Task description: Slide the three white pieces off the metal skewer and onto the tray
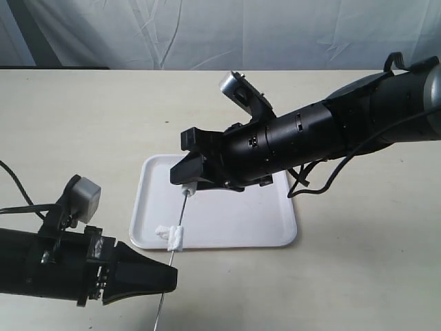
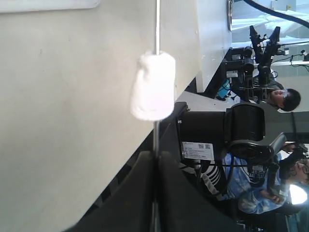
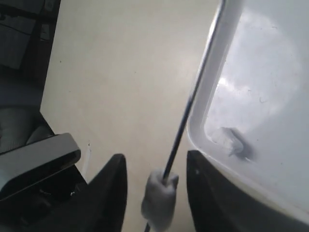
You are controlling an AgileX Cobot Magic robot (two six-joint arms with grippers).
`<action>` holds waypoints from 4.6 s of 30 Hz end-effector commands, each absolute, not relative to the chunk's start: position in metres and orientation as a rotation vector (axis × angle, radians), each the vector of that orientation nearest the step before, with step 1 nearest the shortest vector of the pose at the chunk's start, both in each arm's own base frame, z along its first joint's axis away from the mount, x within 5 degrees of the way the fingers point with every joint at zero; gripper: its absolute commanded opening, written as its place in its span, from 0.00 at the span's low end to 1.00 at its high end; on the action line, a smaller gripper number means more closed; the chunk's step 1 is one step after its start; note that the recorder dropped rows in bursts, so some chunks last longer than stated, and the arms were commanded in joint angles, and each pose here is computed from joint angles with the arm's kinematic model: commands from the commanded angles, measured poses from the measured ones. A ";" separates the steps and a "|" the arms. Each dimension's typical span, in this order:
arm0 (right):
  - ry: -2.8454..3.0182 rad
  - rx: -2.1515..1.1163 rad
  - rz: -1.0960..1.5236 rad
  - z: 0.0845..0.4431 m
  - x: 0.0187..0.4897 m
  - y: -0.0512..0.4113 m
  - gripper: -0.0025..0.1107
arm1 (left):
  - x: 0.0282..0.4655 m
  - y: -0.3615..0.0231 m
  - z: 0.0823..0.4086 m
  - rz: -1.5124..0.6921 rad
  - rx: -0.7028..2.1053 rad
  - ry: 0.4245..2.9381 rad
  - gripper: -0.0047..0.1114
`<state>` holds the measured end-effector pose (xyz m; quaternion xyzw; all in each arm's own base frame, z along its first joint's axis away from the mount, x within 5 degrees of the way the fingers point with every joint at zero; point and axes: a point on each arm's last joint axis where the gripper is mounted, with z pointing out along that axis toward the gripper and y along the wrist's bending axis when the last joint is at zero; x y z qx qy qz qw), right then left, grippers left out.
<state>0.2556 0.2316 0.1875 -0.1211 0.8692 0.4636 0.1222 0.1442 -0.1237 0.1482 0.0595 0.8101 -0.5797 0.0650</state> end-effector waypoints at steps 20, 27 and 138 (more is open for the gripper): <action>2.551 -0.408 1.375 0.188 0.253 0.232 0.32 | 0.158 -0.128 0.158 -1.771 0.194 2.387 0.04; 2.554 -0.412 1.384 0.188 0.252 0.232 0.27 | 0.159 -0.128 0.159 -1.773 0.197 2.381 0.04; 2.664 -0.573 1.361 0.189 0.247 0.247 0.28 | 0.182 -0.131 0.166 -1.685 0.143 2.395 0.04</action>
